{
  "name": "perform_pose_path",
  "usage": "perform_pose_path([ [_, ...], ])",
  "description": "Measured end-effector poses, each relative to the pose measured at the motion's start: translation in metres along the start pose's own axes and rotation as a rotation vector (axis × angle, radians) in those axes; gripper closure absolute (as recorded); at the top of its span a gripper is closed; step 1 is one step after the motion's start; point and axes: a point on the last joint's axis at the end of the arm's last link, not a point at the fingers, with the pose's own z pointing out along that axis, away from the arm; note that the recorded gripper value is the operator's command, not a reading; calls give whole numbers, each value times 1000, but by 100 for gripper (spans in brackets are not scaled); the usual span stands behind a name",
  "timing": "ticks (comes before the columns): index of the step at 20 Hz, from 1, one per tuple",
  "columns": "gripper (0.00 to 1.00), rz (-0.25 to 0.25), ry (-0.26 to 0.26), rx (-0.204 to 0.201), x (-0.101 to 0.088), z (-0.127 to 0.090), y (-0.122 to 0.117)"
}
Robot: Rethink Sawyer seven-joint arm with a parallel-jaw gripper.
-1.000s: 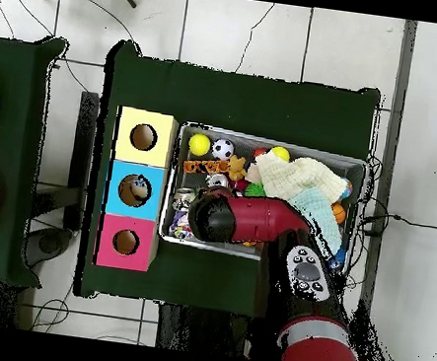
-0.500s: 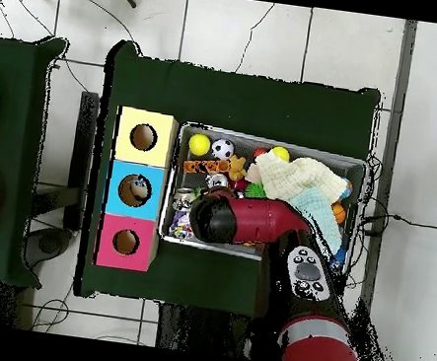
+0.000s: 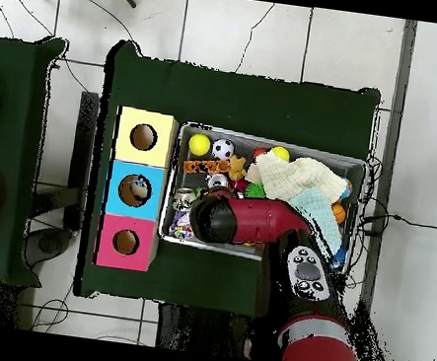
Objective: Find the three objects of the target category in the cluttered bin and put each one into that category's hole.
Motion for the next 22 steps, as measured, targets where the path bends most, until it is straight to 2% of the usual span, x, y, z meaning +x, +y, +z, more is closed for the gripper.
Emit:
perform_pose_path([
  [8, 100, 0, -1, 1, 0, -1, 0],
  [12, 100, 6, -8, 9, -6, -12, -5],
  [14, 100, 19, -3, 14, -10, -25, -11],
  [16, 100, 51, 23, 19, -17, -53, -21],
  [22, 100, 104, 79, 35, -24, -102, -42],
])
